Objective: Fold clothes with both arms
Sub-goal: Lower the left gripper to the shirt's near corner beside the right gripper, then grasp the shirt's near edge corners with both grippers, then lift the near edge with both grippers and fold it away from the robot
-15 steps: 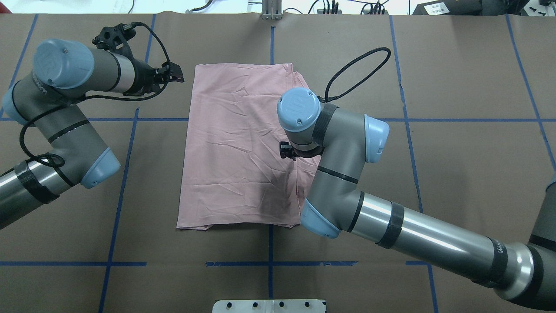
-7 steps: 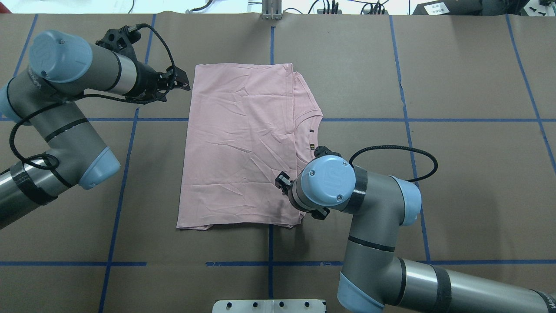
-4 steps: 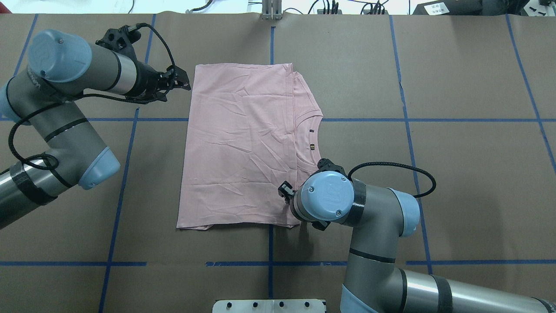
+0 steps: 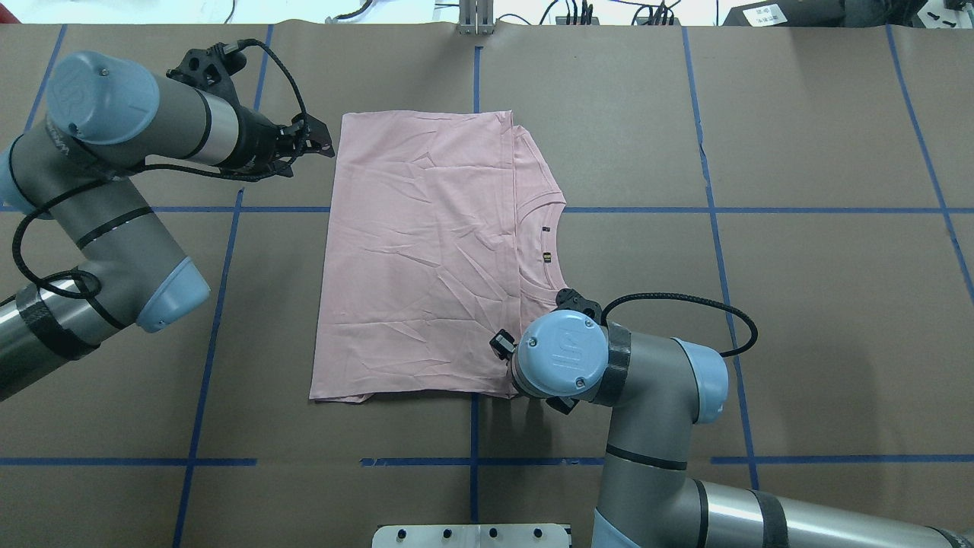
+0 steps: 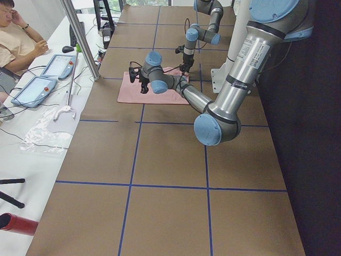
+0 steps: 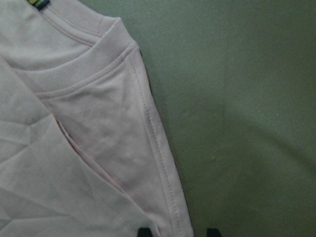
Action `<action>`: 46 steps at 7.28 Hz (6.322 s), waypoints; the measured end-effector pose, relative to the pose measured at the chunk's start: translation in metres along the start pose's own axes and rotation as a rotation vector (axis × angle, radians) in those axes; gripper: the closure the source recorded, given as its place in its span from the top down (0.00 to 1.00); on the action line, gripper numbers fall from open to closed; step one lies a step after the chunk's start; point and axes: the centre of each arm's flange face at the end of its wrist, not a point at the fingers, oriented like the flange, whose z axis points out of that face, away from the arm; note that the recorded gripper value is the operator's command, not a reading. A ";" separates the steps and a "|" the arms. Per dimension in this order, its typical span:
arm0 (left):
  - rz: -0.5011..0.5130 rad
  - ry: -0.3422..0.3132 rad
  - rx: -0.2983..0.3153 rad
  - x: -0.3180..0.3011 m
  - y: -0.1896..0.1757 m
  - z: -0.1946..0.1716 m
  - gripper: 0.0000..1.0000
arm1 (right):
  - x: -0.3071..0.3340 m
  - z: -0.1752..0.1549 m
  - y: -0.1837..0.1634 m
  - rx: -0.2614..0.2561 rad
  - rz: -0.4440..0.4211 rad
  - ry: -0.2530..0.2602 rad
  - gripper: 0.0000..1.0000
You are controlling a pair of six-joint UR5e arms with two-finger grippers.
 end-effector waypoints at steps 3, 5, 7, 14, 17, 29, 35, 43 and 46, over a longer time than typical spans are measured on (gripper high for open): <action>0.001 0.004 0.003 0.001 -0.001 -0.003 0.77 | -0.003 -0.003 0.003 -0.004 -0.006 -0.002 0.00; 0.001 0.008 0.006 0.001 -0.001 -0.005 0.77 | -0.004 -0.011 0.003 -0.016 -0.010 -0.015 0.00; -0.044 0.024 0.012 -0.006 0.014 -0.022 0.77 | 0.004 -0.037 -0.005 -0.040 -0.009 -0.047 0.00; -0.346 -0.169 -0.120 -0.007 0.269 0.002 0.77 | 0.039 -0.052 -0.017 -0.054 -0.015 -0.050 0.00; -0.360 -0.236 -0.138 -0.031 0.295 0.011 0.73 | 0.038 -0.053 -0.015 -0.060 -0.018 -0.052 0.00; -0.330 -0.272 -0.185 -0.038 0.332 0.016 0.00 | 0.036 -0.056 -0.013 -0.065 -0.020 -0.062 0.00; -0.331 -0.240 -0.199 -0.004 0.326 -0.039 0.00 | 0.059 -0.078 -0.008 -0.090 -0.016 -0.073 0.00; -0.242 -0.172 0.053 0.073 0.147 -0.037 0.00 | -0.050 -0.119 -0.122 0.068 0.076 -0.173 0.00; -0.192 -0.194 0.103 0.061 0.103 0.023 0.00 | -0.119 -0.075 -0.185 0.091 0.111 -0.163 0.00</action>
